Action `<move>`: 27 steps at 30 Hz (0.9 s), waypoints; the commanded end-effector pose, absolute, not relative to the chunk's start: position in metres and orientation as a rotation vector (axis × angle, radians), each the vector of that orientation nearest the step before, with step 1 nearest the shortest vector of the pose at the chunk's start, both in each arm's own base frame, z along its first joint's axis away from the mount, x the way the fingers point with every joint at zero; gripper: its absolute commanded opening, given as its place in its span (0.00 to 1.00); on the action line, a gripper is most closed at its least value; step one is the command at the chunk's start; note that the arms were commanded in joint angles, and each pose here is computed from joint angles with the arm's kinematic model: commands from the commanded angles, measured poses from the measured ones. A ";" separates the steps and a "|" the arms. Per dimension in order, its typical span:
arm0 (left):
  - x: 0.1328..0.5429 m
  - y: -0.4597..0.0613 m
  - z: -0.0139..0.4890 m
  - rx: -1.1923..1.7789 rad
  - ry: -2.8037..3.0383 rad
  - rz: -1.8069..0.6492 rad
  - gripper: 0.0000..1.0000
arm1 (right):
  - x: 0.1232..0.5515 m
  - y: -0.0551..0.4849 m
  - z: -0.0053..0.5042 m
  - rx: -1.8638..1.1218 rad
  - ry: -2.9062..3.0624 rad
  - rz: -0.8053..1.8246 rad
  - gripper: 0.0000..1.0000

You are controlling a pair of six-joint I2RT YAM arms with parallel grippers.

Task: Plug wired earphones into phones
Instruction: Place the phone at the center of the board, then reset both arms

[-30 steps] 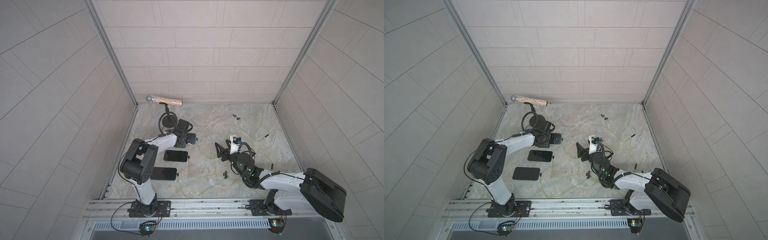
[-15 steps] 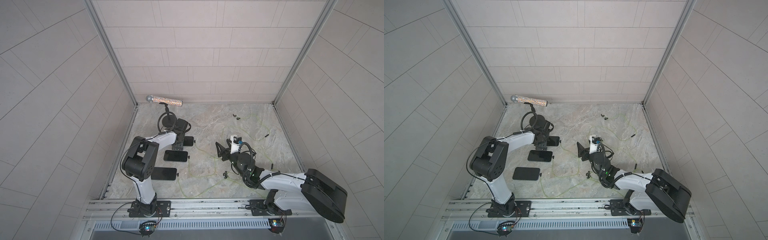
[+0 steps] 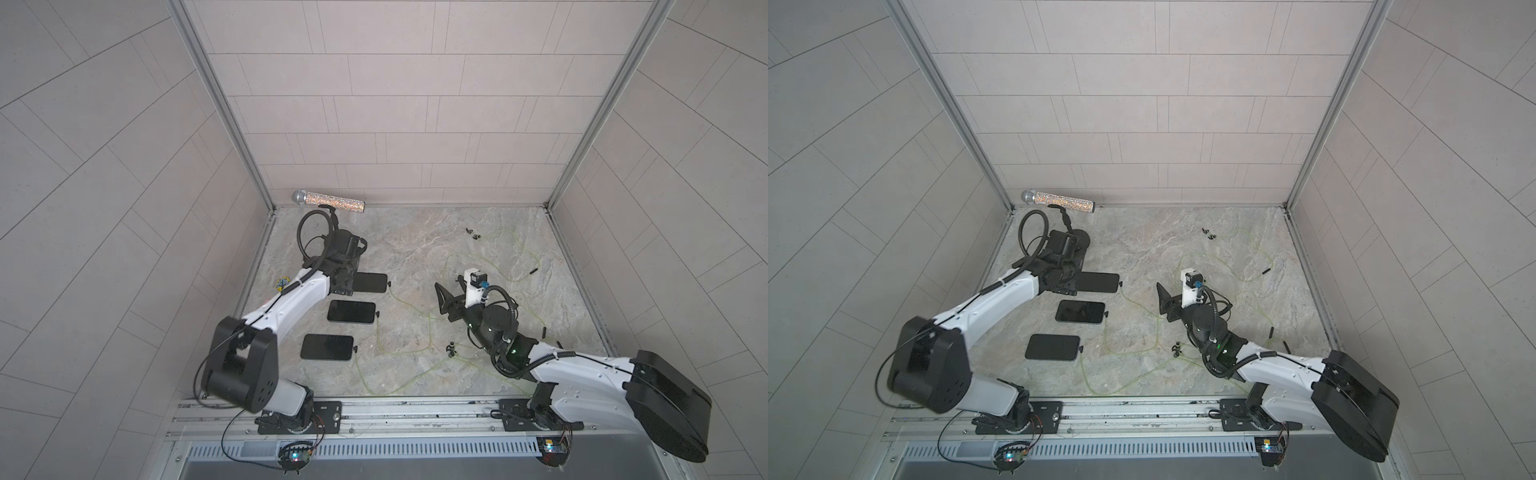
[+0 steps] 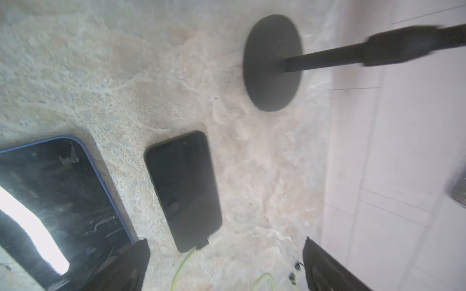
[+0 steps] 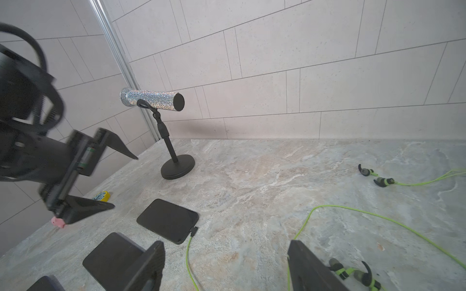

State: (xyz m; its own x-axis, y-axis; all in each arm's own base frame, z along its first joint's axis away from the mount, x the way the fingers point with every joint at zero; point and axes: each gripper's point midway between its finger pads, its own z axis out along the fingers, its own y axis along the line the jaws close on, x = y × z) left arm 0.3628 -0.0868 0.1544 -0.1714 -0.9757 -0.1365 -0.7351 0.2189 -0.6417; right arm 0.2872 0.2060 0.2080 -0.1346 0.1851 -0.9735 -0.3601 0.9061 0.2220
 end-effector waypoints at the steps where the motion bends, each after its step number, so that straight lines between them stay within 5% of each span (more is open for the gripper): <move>1: 0.341 -0.056 0.181 -1.356 1.971 -0.481 1.00 | 0.288 0.195 0.231 -0.161 1.631 0.377 0.80; 3: 0.333 -0.038 0.205 -1.219 1.929 -0.400 1.00 | 0.284 0.185 0.244 -0.163 1.644 0.335 0.84; 4: 0.328 -0.032 0.217 -1.145 1.909 -0.366 1.00 | 0.281 0.176 0.251 -0.150 1.645 0.299 0.98; 5: 0.325 -0.026 0.228 -1.055 1.893 -0.324 1.00 | 0.279 0.164 0.258 -0.127 1.640 0.252 1.00; 16: 0.301 0.028 0.243 -0.600 1.671 0.160 1.00 | 0.262 0.071 0.285 -0.074 1.515 -0.278 1.00; 27: 0.319 0.063 0.190 -0.518 1.717 0.516 1.00 | 0.295 -0.039 0.219 0.376 1.604 -0.496 1.00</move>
State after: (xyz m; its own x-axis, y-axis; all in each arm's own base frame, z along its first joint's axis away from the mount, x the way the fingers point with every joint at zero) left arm 0.3170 0.0528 0.1849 -0.2079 -0.1527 -0.9662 -0.5617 0.8272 -0.0099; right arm 0.2934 -0.0249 0.2263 -0.1232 -0.1131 -0.9859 0.4596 0.8740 -0.1577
